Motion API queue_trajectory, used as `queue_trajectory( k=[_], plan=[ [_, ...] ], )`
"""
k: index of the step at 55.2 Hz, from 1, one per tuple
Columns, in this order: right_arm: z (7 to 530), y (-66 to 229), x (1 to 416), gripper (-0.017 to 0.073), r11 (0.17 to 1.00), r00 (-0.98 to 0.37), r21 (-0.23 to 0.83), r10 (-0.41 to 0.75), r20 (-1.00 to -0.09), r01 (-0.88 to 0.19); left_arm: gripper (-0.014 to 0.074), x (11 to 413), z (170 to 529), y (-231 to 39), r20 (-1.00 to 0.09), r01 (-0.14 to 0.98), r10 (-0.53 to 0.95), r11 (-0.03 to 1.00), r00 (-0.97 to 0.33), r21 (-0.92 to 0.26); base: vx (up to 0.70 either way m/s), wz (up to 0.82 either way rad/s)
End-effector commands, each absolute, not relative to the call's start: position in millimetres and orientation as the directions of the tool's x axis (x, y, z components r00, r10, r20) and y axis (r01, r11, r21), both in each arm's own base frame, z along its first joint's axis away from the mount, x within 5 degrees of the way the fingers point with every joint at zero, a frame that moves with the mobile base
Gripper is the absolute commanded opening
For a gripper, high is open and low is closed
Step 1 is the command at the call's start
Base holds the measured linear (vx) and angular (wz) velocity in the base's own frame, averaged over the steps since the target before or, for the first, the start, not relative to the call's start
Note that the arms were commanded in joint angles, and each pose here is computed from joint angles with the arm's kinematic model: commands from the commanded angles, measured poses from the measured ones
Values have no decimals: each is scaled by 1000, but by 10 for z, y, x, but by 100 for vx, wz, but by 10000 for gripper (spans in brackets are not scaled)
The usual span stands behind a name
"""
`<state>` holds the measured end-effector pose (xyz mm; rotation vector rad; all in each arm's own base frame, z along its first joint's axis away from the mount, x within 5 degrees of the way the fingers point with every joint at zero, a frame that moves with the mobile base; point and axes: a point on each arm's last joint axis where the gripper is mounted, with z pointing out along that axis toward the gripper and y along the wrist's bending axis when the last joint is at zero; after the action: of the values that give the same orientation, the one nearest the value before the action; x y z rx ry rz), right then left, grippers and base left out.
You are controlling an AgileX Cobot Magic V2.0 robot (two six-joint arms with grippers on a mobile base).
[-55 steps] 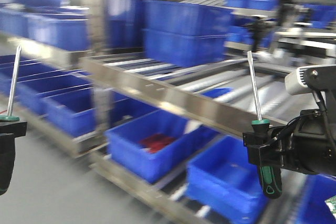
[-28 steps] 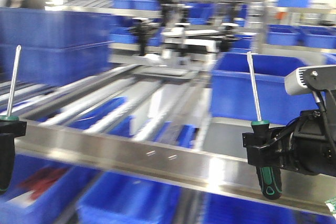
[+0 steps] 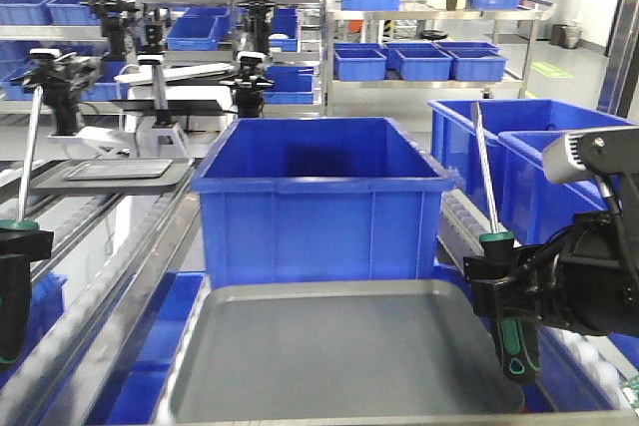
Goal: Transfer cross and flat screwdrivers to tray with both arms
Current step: 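Hold both screwdrivers while driving to the grey tray by the blue bin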
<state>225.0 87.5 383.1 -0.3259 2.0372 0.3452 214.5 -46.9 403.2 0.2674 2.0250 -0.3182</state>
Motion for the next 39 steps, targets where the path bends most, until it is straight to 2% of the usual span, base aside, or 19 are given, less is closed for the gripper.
queue_trajectory(
  k=[1, 39],
  plan=[
    [4052, 848, 2221, -8, 924, -345, 97, -39, -938, -370, -3, 2100, 4249, -460, -940, 310, -10, 943, -341, -123, 25, -13],
    [4044, 848, 2218, -8, 924, -352, 97, -43, -935, -371, -3, 2100, 4249, -460, -940, 310, -10, 943, -341, -123, 16, 0]
  ],
)
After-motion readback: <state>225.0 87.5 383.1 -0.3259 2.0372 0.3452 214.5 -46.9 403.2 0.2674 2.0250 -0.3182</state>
